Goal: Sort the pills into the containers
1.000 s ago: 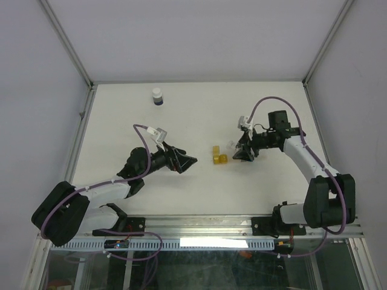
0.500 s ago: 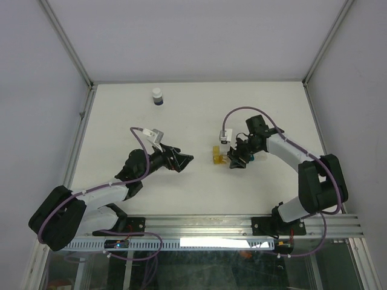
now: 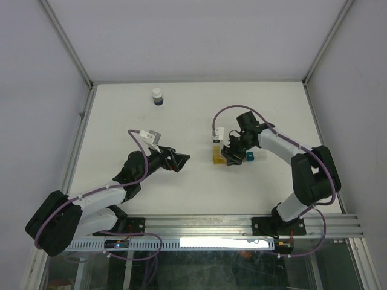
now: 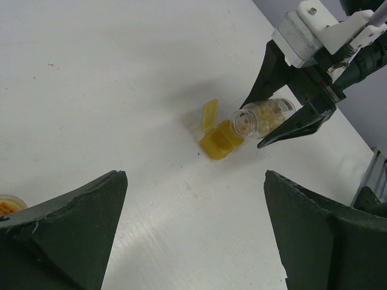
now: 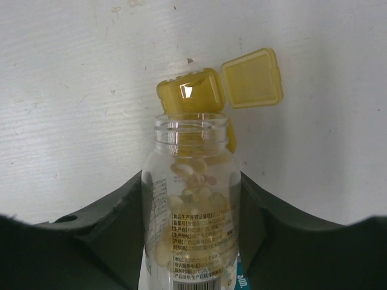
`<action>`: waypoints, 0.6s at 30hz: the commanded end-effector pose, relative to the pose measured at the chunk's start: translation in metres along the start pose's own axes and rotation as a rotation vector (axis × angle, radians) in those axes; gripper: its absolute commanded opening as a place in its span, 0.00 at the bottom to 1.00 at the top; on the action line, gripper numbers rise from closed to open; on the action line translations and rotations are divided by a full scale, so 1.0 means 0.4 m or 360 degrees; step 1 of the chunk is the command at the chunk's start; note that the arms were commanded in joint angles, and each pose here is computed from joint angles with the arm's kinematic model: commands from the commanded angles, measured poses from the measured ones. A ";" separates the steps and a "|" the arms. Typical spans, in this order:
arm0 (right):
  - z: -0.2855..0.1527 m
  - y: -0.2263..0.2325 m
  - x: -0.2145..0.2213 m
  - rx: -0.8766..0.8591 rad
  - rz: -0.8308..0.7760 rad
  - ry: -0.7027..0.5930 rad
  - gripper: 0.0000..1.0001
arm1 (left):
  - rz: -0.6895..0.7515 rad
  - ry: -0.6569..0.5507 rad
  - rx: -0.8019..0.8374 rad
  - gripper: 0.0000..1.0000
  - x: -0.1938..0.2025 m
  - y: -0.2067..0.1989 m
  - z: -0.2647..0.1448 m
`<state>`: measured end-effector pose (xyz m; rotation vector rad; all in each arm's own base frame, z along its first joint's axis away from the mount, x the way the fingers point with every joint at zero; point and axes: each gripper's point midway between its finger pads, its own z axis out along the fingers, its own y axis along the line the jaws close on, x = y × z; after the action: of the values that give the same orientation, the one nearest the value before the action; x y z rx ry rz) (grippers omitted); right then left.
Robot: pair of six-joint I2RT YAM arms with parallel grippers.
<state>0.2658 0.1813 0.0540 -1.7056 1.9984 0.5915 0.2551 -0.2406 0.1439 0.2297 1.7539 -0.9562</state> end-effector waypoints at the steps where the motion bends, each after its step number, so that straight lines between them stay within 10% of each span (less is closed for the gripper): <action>1: -0.010 -0.025 -0.030 0.0052 -0.0034 0.0023 0.00 | 0.0055 -0.0092 -0.0025 0.99 -0.032 0.005 -0.010; 18: 0.008 -0.015 -0.020 0.0062 -0.0054 0.0210 0.00 | 0.0057 -0.0099 -0.0057 0.99 -0.030 0.014 -0.027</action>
<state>0.2628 0.1853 0.0455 -1.8009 2.0562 0.4882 0.2526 -0.2302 0.1419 0.2011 1.7564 -0.9199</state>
